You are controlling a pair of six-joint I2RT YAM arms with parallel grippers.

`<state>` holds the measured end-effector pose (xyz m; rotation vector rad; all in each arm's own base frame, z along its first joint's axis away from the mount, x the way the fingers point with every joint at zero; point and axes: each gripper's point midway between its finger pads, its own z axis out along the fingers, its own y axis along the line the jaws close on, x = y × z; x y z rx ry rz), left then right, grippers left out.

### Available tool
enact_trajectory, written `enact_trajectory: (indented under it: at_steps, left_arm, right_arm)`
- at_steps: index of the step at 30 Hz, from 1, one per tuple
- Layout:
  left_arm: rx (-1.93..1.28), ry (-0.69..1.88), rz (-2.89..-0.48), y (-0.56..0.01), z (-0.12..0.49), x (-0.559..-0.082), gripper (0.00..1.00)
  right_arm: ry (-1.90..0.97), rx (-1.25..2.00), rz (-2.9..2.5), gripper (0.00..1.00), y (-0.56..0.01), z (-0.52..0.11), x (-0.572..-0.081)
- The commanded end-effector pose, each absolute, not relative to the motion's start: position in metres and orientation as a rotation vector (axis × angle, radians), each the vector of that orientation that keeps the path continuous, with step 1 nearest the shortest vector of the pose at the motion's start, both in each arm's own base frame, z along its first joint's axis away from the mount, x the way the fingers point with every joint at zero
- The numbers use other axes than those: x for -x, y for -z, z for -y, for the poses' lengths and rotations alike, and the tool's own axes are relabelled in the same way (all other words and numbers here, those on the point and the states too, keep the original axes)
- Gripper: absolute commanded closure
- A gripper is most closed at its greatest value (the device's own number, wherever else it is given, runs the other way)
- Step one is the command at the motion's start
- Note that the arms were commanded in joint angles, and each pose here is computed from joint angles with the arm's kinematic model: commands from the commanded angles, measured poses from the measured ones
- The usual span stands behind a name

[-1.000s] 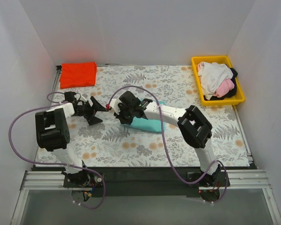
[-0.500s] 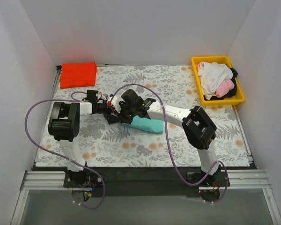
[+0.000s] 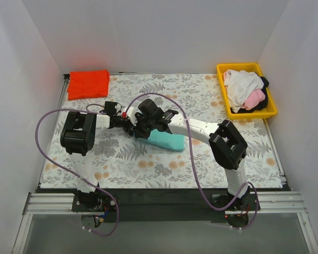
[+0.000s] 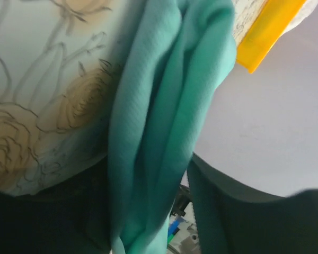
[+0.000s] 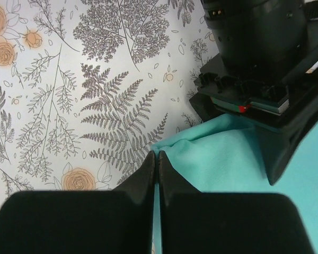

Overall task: Fold and stack the t-shirts
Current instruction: Neatly place the folded tshirt to the corner

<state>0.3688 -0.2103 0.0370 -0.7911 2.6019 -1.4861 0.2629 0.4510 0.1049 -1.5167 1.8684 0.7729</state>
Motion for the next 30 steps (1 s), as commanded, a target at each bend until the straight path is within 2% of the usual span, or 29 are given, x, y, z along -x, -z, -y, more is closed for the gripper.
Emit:
enact_trajectory:
  at_steps: [1, 3, 4, 5, 7, 8, 9, 11, 12, 13, 14, 15, 17, 21, 22, 30]
  left_arm:
    - [0.863, 1.394, -2.621, -0.019, 0.206, -0.378, 0.57]
    - [0.837, 1.411, -2.623, -0.019, 0.208, -0.38, 0.7]
    - [0.782, 1.419, -2.617, -0.021, 0.209, -0.385, 0.93]
    - [0.734, 1.417, -2.626, -0.021, 0.21, -0.387, 1.0]
    - [0.629, 1.286, -2.629, -0.028, 0.203, -0.41, 1.0]
    - [0.548, 1.161, -2.691, -0.017, 0.192, -0.407, 1.0]
    - [0.495, 1.092, -2.699, -0.019, 0.186, -0.415, 1.0]
    - [0.306, 0.963, -2.729, -0.026, 0.171, -0.434, 1.0]
    - [0.258, 0.858, -2.743, -0.023, 0.159, -0.442, 1.0]
    - [0.228, 0.803, -2.753, -0.022, 0.148, -0.449, 1.0]
    - [0.202, 0.74, -2.798, -0.015, 0.137, -0.45, 1.0]
    - [0.076, 0.666, -2.742, -0.029, 0.127, -0.474, 1.0]
    - [0.053, 0.548, -2.753, -0.024, 0.095, -0.491, 1.0]
    - [-0.082, 0.452, -2.575, -0.07, 0.06, -0.555, 1.0]
    - [-0.082, 0.413, -2.541, -0.077, 0.031, -0.565, 1.0]
    - [-0.182, 0.144, -2.248, -0.137, -0.011, -0.634, 1.0]
  right_arm:
    - [-0.827, 1.479, -1.774, 0.99, -0.143, -0.46, -0.261]
    - [-0.834, 1.477, -1.771, 0.99, -0.144, -0.461, -0.261]
    - [-0.832, 1.473, -1.77, 0.99, -0.145, -0.462, -0.262]
    - [-0.827, 1.452, -1.791, 0.99, -0.146, -0.461, -0.264]
    - [-0.842, 1.416, -1.825, 0.72, -0.149, -0.454, -0.271]
    - [-0.867, 1.375, -1.858, 0.58, -0.154, -0.449, -0.274]
    - [-0.885, 1.348, -1.875, 0.38, -0.157, -0.442, -0.279]
    - [-0.916, 1.28, -1.92, 0.22, -0.163, -0.418, -0.294]
    - [-0.925, 1.252, -1.933, 0.07, -0.166, -0.41, -0.298]
    - [-0.918, 1.215, -1.97, 0.02, -0.16, -0.392, -0.308]
    - [-0.911, 1.193, -1.983, 0.02, -0.162, -0.382, -0.312]
    - [-0.905, 1.17, -1.978, 0.02, -0.17, -0.372, -0.315]
    - [-0.874, 1.124, -2.013, 0.02, -0.166, -0.348, -0.325]
    - [-0.822, 1.071, -2.043, 0.02, -0.168, -0.314, -0.33]
    - [-0.807, 1.053, -2.057, 0.02, -0.165, -0.307, -0.332]
    - [-0.794, 1.049, -2.093, 0.02, -0.153, -0.297, -0.328]
